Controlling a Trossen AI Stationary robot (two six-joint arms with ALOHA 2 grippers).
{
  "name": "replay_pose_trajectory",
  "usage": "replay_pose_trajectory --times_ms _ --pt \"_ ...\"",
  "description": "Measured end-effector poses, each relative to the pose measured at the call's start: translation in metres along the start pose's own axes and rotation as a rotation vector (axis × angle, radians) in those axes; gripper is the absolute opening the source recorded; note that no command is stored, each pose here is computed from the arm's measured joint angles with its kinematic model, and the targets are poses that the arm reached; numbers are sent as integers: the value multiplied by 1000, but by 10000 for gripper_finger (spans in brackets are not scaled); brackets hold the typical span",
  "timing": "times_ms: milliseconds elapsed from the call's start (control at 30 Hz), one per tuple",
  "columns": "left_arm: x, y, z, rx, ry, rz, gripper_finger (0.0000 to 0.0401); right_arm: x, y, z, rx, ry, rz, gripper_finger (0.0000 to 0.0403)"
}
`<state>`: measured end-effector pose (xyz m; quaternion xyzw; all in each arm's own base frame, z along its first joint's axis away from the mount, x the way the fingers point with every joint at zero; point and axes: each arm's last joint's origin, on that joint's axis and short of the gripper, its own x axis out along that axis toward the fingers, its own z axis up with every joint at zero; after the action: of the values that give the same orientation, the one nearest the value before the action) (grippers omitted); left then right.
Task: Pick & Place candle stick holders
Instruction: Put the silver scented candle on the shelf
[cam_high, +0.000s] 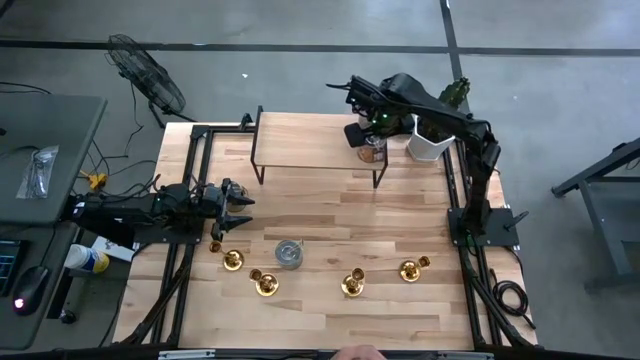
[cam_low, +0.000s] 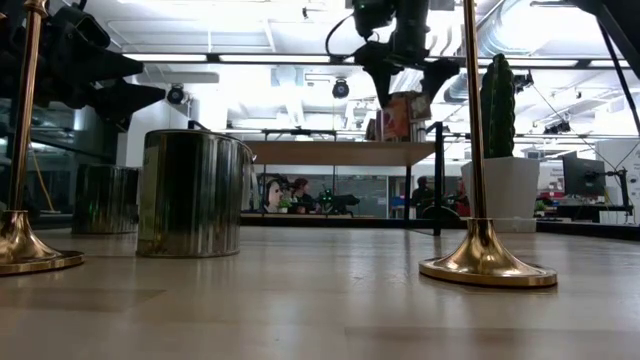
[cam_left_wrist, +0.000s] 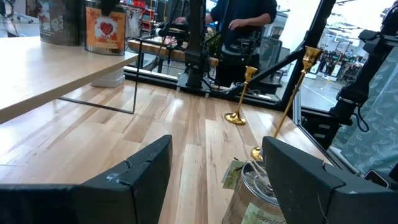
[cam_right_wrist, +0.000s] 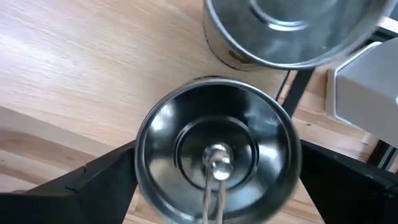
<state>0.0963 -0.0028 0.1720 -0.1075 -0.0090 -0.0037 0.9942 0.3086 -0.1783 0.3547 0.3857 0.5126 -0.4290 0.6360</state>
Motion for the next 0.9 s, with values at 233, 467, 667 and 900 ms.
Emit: replay_pose_trajectory --times_ms 233,467,667,900 --pt "0 0 0 0 0 0 243 -6 -3 -2 -2 -17 2 398" --pt "0 0 0 0 0 0 243 -10 -5 -3 2 -40 -6 398" --pt "0 0 0 0 0 -1 243 -15 -5 -6 -3 -65 -12 398" --pt "0 0 0 0 0 0 243 -16 -3 -8 -15 -66 -7 398"
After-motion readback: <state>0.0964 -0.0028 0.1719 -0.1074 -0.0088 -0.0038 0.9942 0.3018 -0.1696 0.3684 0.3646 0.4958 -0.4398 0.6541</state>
